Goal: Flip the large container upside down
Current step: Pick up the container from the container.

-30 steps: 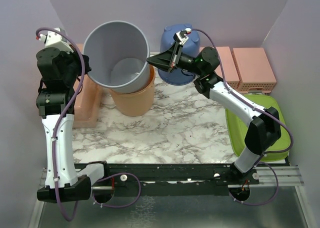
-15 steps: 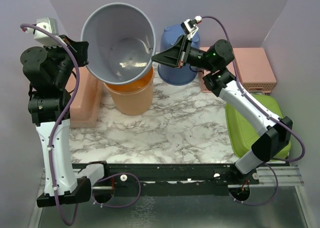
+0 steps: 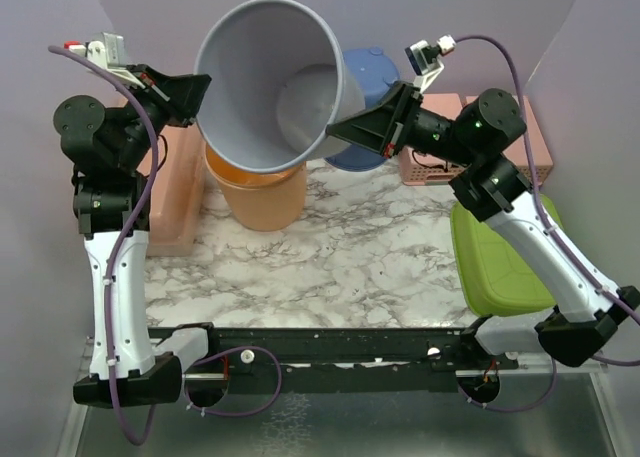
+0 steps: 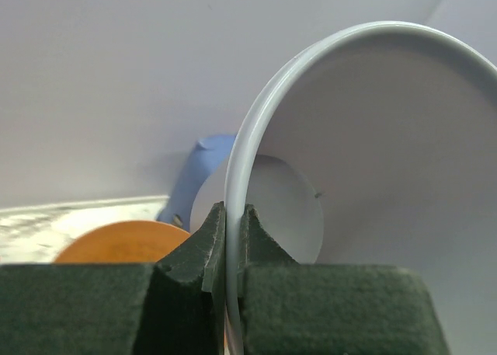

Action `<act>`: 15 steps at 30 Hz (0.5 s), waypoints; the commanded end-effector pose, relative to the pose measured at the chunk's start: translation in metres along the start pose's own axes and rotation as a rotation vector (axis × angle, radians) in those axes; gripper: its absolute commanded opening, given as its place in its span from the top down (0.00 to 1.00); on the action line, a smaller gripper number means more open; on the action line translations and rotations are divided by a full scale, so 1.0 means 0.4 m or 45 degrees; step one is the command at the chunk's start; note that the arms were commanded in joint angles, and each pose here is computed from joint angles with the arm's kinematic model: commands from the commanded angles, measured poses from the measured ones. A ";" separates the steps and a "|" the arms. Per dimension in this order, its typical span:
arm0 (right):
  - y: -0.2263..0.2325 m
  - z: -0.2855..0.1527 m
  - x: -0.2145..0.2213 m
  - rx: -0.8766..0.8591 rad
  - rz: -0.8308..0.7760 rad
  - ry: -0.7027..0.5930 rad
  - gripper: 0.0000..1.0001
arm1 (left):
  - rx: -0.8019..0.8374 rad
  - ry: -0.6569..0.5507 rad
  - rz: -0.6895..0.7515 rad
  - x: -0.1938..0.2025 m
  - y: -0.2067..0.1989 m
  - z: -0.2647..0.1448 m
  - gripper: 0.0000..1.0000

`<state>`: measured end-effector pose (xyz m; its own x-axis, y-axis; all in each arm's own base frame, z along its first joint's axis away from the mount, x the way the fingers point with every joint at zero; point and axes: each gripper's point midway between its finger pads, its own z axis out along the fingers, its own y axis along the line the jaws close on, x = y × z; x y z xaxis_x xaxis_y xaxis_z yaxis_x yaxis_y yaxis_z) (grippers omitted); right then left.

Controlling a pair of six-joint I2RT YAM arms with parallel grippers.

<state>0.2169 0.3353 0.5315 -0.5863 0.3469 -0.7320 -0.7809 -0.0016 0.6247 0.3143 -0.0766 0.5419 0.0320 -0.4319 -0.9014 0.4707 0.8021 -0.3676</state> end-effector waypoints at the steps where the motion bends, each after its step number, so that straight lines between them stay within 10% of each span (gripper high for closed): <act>1: -0.127 -0.023 0.039 0.289 0.027 -0.045 0.99 | 0.450 0.082 -0.139 0.027 -0.195 -0.035 1.00; 15: -0.238 -0.219 0.051 0.718 0.257 -0.439 0.78 | 0.549 0.246 -0.281 0.236 -0.298 0.008 1.00</act>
<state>0.1925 0.2719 0.5291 -0.5297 0.5512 -0.6447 -0.6984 0.1480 0.7003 0.3165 -0.1785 0.4765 -0.2517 -0.4930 -0.8328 0.5861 0.6072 -0.5365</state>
